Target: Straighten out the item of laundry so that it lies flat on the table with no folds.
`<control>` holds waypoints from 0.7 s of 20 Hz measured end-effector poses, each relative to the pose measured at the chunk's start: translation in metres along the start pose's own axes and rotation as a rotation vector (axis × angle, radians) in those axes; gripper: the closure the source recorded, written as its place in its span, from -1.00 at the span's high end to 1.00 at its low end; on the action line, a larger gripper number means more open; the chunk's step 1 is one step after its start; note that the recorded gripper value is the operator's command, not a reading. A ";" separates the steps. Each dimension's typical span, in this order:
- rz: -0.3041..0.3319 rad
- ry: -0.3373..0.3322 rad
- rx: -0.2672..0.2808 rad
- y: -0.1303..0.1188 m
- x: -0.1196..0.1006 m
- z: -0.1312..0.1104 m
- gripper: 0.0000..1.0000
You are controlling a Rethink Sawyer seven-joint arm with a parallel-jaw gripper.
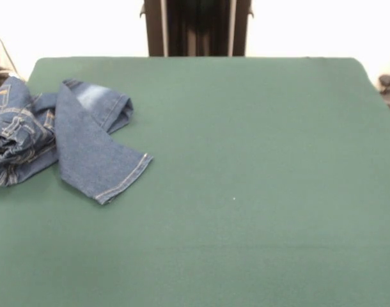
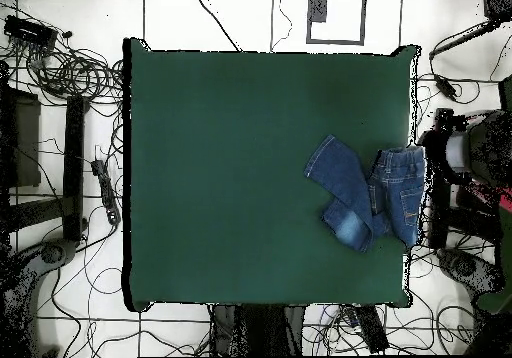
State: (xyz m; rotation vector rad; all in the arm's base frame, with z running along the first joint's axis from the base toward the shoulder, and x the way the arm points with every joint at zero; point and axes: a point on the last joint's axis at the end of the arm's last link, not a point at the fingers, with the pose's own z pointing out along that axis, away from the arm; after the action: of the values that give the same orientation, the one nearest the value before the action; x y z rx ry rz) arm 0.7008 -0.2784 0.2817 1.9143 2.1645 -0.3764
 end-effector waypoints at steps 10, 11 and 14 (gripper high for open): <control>0.024 -0.014 -0.022 -0.005 -0.019 0.005 -1.00; 0.025 -0.014 -0.023 -0.005 -0.019 0.005 -1.00; 0.023 -0.012 -0.026 -0.003 -0.018 0.006 -1.00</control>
State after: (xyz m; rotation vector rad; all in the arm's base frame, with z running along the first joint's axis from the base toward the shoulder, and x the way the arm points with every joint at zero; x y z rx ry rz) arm 0.6997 -0.2974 0.2827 1.9168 2.1270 -0.3523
